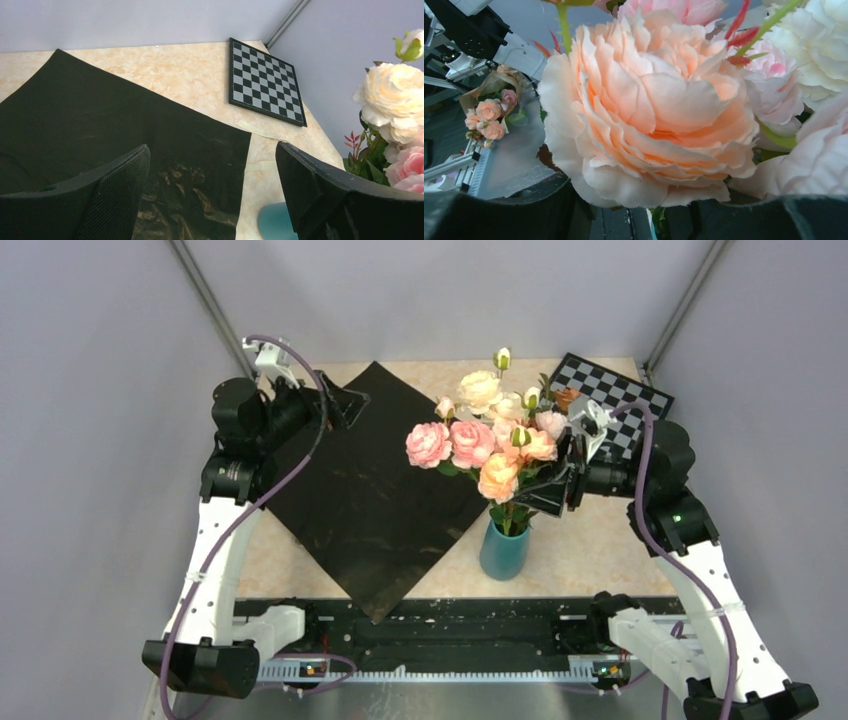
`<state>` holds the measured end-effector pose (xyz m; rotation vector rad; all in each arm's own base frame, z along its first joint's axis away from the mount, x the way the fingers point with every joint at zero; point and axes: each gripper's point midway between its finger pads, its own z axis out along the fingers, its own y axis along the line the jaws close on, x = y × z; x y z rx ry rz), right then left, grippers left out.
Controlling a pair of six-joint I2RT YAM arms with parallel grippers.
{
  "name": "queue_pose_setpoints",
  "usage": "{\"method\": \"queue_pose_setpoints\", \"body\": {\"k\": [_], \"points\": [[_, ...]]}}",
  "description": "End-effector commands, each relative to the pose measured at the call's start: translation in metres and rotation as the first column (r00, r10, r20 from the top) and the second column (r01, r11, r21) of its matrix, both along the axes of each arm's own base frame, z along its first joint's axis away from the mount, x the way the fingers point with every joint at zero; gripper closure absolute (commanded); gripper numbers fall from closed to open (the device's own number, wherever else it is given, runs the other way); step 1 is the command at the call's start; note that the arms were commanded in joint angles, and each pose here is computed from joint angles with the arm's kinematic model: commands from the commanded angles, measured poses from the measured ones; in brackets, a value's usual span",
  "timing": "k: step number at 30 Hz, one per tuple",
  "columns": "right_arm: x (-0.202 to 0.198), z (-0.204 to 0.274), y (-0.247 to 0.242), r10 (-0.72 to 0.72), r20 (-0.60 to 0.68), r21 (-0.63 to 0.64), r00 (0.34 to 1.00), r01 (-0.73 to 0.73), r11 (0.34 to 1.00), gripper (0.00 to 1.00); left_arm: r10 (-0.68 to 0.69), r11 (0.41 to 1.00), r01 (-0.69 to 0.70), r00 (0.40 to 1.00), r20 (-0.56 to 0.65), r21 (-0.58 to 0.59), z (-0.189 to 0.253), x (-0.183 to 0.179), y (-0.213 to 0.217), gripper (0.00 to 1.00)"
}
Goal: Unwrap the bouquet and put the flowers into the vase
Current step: Insert the fake flower into the vase.
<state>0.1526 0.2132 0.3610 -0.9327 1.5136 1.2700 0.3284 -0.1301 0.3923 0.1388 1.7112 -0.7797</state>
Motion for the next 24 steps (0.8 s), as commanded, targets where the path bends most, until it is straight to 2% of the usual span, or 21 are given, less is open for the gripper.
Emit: {"method": "queue_pose_setpoints", "body": {"k": [1, 6, 10, 15, 24], "points": [[-0.02, 0.032, -0.004, 0.022, 0.091, 0.026, 0.996, -0.024, 0.999, 0.49, 0.012, 1.0, -0.011, 0.998, 0.064, -0.009, 0.014, -0.004, 0.006, 0.01], [-0.031, 0.049, -0.009, 0.002, 0.149, 0.026, 0.989, -0.006, 1.0, 0.42, 0.035, 0.999, -0.034, 0.997, 0.064, -0.009, 0.013, -0.004, 0.014, 0.01], [-0.028, 0.056, -0.016, -0.066, 0.186, -0.005, 0.98, 0.068, 0.998, 0.37, 0.05, 0.999, -0.05, 0.997, 0.061, -0.009, 0.011, -0.005, 0.019, 0.01], [-0.017, 0.064, -0.028, -0.169, 0.247, -0.044, 0.954, 0.185, 0.982, 0.24, 0.06, 0.998, -0.06, 0.996, 0.063, -0.007, 0.01, -0.007, 0.023, 0.01], [-0.005, 0.095, -0.053, -0.358, 0.336, -0.035, 0.871, 0.392, 0.919, 0.19, 0.089, 0.996, -0.09, 0.994, 0.065, 0.013, 0.004, -0.011, 0.03, 0.01]]}}
